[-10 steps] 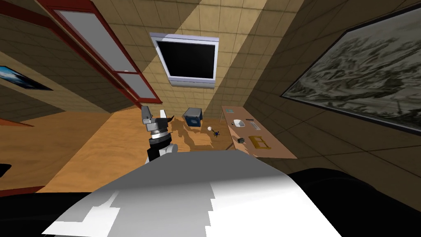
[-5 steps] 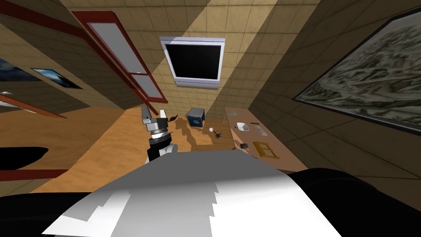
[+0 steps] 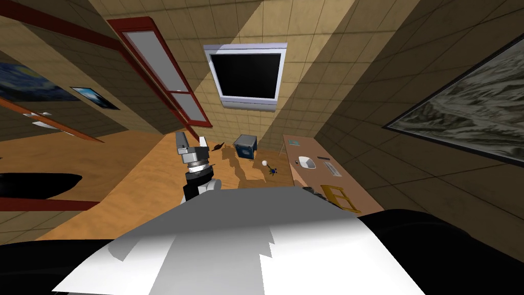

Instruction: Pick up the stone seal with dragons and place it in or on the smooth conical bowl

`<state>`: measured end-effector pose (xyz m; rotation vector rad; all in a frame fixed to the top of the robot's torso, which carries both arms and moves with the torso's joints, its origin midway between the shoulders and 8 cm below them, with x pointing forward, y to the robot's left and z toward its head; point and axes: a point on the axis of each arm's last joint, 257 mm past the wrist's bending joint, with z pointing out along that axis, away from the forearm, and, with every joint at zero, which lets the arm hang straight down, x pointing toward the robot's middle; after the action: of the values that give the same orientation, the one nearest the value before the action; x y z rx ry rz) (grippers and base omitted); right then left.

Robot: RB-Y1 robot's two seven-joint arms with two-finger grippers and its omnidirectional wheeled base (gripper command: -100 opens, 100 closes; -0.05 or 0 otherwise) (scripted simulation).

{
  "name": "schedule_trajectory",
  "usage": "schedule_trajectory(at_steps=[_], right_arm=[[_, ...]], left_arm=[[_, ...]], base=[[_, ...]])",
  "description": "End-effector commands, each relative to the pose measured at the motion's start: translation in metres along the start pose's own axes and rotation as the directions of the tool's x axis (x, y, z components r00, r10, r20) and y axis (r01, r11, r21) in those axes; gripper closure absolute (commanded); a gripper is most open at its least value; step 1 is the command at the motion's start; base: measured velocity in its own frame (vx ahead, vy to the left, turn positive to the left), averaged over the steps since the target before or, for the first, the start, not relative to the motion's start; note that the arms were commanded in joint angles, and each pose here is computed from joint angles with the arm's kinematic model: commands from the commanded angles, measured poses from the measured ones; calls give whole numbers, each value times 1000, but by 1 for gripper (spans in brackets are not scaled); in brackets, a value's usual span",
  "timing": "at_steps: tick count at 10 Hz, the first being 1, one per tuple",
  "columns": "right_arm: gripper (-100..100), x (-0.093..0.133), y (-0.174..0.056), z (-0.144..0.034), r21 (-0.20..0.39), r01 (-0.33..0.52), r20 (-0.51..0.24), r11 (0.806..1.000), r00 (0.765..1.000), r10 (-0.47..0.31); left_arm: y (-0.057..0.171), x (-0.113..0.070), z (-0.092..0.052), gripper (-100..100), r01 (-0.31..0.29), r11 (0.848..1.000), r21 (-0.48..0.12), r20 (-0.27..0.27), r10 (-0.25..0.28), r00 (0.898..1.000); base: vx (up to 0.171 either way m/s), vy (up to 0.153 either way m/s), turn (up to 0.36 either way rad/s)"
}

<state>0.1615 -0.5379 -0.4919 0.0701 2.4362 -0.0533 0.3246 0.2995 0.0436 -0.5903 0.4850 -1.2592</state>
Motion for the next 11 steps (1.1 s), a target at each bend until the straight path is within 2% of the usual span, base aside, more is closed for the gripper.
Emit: schedule_trajectory(at_steps=[1,3,4,5,9,10,11], right_arm=[[-100,1,5,9,7,-8,5,1000,1000,7],[-100,2,11,19,13,-15,8,1000,1000,15],[-100,2,10,15,10,-14,8,1000,1000,13],[100,2,10,16,11,-13,8,1000,1000,13],[100,2,10,16,12,-14,8,1000,1000,14],[0,2,10,16,11,-13,8,1000,1000,13],[100,1,3,6,4,-5,3,1000,1000,5]], left_arm=[[0,0,0,0,0,1000,0,0,0,1000],[0,0,0,0,0,1000,0,0,0,1000],[0,0,0,0,0,1000,0,0,0,1000],[0,0,0,0,0,1000,0,0,0,1000],[0,0,0,0,0,1000,0,0,0,1000],[0,0,0,0,0,1000,0,0,0,1000],[0,0,0,0,0,1000,0,0,0,1000]], base=[[4,-33,73],[-16,-45,62],[-11,-24,16],[0,0,0],[0,0,0],[0,0,0],[17,43,-96]])
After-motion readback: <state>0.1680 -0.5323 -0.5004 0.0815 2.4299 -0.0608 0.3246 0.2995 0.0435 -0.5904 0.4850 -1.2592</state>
